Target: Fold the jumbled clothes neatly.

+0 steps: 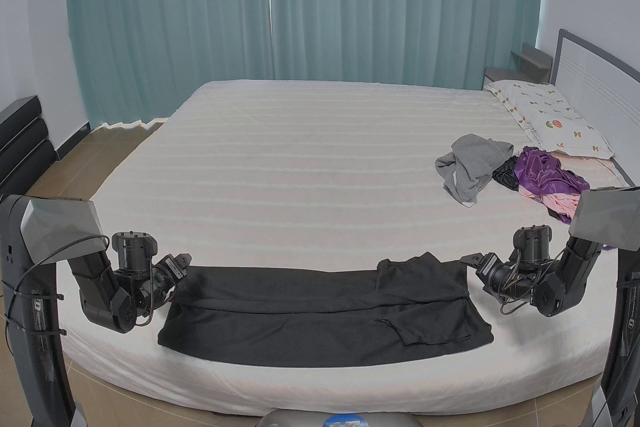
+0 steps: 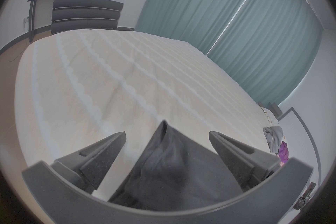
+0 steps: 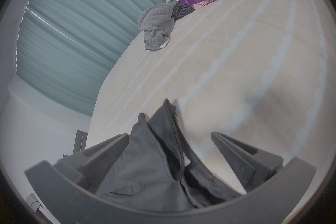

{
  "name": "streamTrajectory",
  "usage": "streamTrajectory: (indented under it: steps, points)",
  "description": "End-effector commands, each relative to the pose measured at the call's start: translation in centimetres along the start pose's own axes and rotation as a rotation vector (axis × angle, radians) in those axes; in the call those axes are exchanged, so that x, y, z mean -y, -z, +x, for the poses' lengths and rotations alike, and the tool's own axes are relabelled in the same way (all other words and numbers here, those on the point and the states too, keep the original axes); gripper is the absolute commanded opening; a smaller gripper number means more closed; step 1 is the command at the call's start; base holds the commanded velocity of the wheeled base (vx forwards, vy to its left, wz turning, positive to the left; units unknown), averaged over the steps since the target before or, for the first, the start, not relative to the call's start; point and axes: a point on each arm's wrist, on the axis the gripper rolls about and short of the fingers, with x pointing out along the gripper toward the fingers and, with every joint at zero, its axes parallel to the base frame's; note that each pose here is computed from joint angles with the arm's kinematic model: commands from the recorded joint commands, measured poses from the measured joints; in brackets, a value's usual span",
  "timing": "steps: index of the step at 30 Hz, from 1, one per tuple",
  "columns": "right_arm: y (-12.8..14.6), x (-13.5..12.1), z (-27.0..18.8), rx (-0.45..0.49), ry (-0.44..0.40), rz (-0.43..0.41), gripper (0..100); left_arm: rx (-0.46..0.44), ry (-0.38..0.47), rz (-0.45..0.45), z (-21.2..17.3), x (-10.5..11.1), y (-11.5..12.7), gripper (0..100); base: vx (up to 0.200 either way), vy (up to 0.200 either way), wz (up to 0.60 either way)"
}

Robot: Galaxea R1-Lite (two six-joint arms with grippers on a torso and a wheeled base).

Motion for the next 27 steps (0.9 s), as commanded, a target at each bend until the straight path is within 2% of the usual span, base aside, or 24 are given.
streamTrajectory:
  steps: [1, 7, 10, 16, 25, 26, 27]
  points:
    - [0.1, 0.1, 0.1, -0.004, 0.002, -0.001, 100, -0.002, 0.004, 0.004, -1.3, 0.3, -0.3, 100, 0.0, 0.0, 0.0]
    - [0.3, 0.0, 0.1, -0.008, 0.001, -0.004, 100, -0.093, -0.067, 0.008, -4.2, -1.8, 1.6, 100, 0.0, 0.0, 0.0]
    - [0.4, 0.1, 0.1, -0.013, 0.005, -0.006, 100, -0.147, -0.096, -0.019, -5.1, -2.7, 2.6, 100, 0.0, 0.0, 0.0]
    - [0.6, 0.0, 0.1, -0.016, 0.005, -0.007, 100, -0.202, -0.132, -0.008, -4.8, -3.4, 4.5, 100, 0.0, 0.0, 0.0]
    - [0.6, 0.0, 0.1, -0.017, 0.006, -0.01, 100, -0.167, -0.12, 0.023, -4.4, -3.5, 5.6, 100, 0.0, 0.0, 0.0]
    - [0.6, 0.1, 0.1, -0.015, 0.005, -0.01, 100, -0.17, -0.121, 0.028, -4.5, -3.6, 5.6, 0, 0.0, 0.0, 0.0]
    - [0.6, 0.0, 0.1, -0.016, 0.005, -0.013, 100, -0.173, -0.126, 0.031, -4.5, -3.7, 5.7, 0, 0.0, 0.0, 0.0]
